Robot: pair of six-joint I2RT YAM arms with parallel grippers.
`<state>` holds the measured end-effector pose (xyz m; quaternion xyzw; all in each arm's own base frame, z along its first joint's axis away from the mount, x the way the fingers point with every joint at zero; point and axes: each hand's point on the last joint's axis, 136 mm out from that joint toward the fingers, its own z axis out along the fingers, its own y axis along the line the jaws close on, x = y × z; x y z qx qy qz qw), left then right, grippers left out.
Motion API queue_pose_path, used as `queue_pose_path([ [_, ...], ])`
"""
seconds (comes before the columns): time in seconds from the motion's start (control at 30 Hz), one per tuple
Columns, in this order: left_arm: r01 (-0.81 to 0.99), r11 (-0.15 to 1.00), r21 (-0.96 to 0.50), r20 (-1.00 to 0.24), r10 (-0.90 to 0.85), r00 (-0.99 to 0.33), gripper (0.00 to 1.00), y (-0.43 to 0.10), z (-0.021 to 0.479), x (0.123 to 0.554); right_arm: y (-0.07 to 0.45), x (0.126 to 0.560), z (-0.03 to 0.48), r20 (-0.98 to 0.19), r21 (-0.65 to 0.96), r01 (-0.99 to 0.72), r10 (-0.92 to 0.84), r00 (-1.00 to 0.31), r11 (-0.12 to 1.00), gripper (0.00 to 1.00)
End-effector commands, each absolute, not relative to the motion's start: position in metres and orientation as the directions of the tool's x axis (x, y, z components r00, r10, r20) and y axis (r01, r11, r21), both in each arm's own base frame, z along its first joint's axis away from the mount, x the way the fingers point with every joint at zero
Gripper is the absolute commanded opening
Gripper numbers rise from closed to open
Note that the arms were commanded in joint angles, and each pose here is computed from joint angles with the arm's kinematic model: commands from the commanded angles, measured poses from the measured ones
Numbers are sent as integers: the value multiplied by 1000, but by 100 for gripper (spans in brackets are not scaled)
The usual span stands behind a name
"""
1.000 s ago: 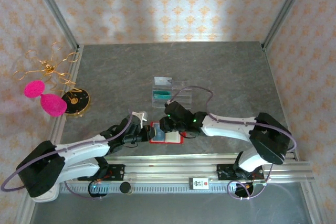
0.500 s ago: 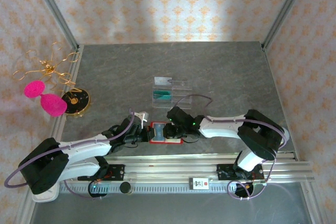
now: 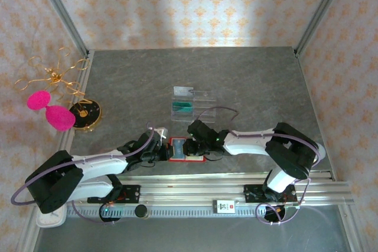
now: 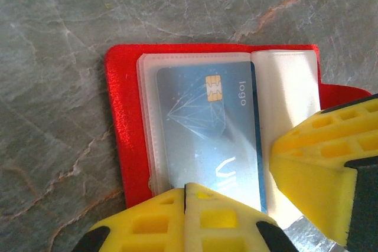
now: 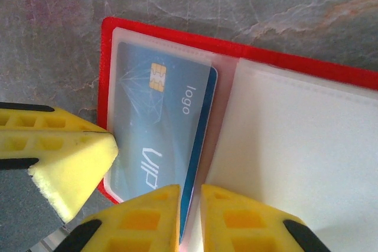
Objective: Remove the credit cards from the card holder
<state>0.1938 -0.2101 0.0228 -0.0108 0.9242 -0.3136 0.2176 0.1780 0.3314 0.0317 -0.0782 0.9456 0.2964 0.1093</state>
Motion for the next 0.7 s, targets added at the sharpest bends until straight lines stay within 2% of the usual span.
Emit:
queue_pose_path([
  [0.0, 129, 818, -560, -394, -126, -910, 5, -206, 13, 188, 327, 184, 31, -271, 508, -217, -85, -959, 833, 16],
  [0.1, 127, 817, -563, -395, -131, -909, 5, -204, 14, 186, 331, 191, 55, -333, 512, -258, -88, -939, 820, 19],
  [0.2, 128, 811, -570, -403, -140, -905, 5, -203, 18, 186, 341, 189, 64, -330, 536, -287, -116, -937, 794, 22],
  [0.4, 125, 808, -576, -403, -148, -903, 5, -203, 18, 186, 355, 175, 44, -281, 544, -312, -181, -942, 779, 21],
  [0.67, 126, 810, -573, -404, -145, -903, 6, -202, 17, 186, 332, 177, 17, -260, 453, -252, -143, -955, 855, 21],
])
